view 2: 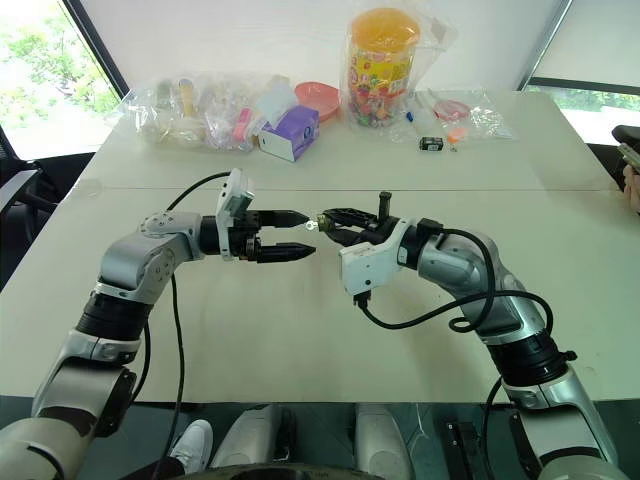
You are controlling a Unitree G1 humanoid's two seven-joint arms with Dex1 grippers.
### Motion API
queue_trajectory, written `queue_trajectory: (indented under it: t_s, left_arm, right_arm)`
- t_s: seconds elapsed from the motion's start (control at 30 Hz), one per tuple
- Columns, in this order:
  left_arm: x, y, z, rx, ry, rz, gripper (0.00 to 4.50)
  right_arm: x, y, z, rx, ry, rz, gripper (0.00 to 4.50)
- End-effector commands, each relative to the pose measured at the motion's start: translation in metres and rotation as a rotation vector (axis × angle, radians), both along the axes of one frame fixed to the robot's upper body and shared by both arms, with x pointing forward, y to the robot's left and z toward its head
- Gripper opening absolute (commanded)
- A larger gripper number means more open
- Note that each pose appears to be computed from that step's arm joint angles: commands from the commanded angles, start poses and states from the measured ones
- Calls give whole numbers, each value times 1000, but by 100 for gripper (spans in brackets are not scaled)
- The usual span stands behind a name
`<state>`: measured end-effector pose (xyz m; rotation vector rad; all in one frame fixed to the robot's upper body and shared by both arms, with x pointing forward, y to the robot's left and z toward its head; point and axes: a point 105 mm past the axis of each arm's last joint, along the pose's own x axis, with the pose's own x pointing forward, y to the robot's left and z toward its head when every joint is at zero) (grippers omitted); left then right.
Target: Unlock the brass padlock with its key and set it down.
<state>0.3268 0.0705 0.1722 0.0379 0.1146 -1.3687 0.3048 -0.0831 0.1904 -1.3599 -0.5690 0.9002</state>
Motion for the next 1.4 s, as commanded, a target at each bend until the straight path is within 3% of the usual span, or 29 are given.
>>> queue_trajectory:
  t_s: [0.03,0.1,0.57,0.7,1.03,1.2,1.4]
  left_arm:
    - [3,0,17,-40,-54,4,223]
    - [3,-2,16,-40,-51,7,120]
    - [3,-5,13,-17,-59,-7,120]
    - [0,-3,10,-2,-61,-15,4]
    - [2,-6,13,7,-129,-2,4]
    - [5,-12,18,52,-383,18,4]
    - [-9,-24,27,113,-870,-67,4]
  right_arm:
    - [-5,5,9,12,-44,19,66]
    - [-5,7,8,8,-42,23,66]
    - [-7,7,8,-13,-47,20,66]
    - [-5,6,8,-12,-46,16,66]
    - [-5,6,8,-20,-47,20,66]
    - [-7,8,4,-30,-18,31,66]
    - [-10,10,-5,-17,86,39,66]
